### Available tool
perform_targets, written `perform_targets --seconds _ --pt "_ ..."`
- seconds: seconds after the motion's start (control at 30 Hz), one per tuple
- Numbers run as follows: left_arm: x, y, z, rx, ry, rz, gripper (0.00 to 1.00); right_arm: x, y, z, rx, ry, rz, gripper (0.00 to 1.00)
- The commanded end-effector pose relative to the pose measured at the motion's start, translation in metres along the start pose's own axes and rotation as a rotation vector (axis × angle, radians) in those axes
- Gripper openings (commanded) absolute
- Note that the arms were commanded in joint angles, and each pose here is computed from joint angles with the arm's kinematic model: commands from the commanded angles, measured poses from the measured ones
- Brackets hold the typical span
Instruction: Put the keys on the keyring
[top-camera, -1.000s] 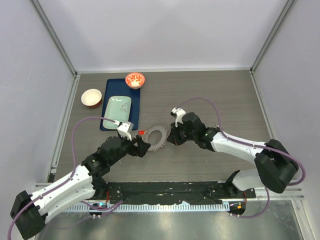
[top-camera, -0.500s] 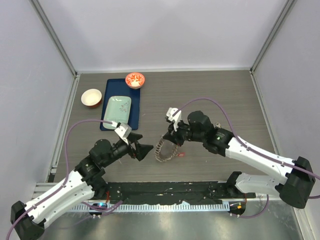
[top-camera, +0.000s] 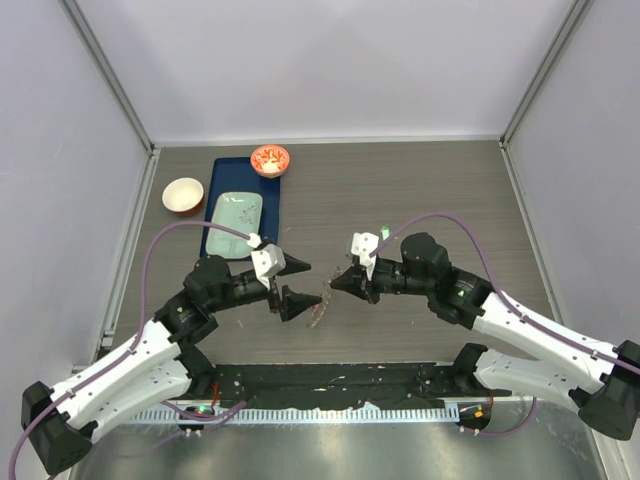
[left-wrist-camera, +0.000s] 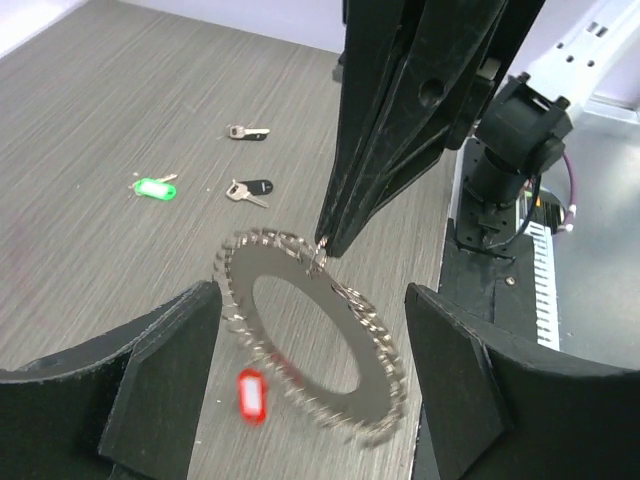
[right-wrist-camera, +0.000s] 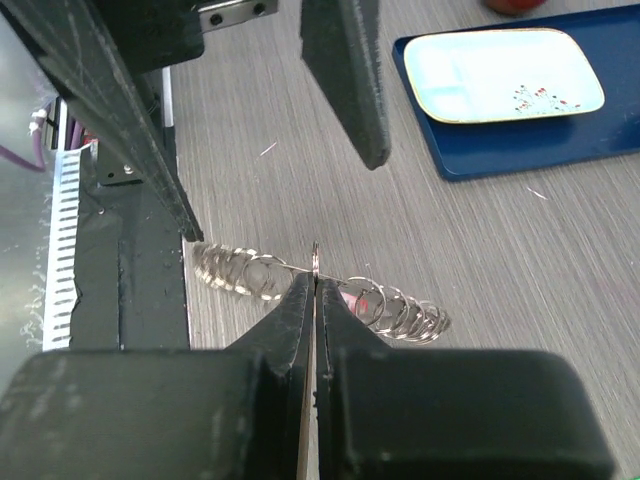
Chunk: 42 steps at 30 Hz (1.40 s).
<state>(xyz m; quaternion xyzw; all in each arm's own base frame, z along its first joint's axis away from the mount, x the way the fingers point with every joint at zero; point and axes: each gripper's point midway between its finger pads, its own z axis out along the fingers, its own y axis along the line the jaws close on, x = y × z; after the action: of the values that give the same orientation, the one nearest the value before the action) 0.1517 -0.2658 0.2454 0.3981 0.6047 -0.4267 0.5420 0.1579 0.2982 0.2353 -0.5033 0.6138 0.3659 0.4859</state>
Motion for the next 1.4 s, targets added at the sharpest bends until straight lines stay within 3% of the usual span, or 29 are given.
perform_targets --seconds 0.0,0.43,0.67,1.1,1.2,1.37 --pt "-0.02 -0.015 0.004 0.118 -0.008 0.106 0.77 -0.024 0.011 -0.003 -0.062 -0.115 -0.11 0.01" --pt "0.01 -0.015 0.014 0.189 0.099 0.151 0.63 -0.015 0.019 0.002 -0.117 -0.116 -0.135 0.01" --pt "0.017 -0.012 0.018 0.186 0.109 0.143 0.38 -0.012 0.017 0.006 -0.112 -0.114 -0.134 0.01" --pt "0.03 -0.018 0.023 0.24 0.129 0.092 0.12 -0.009 0.014 0.01 -0.106 -0.105 -0.131 0.01" --pt "0.034 -0.019 0.023 0.24 0.138 0.085 0.01 -0.009 0.014 0.009 -0.101 -0.107 -0.131 0.01" --pt "0.038 -0.015 0.022 0.216 0.148 0.087 0.0 -0.013 0.012 0.006 -0.082 -0.119 -0.128 0.01"
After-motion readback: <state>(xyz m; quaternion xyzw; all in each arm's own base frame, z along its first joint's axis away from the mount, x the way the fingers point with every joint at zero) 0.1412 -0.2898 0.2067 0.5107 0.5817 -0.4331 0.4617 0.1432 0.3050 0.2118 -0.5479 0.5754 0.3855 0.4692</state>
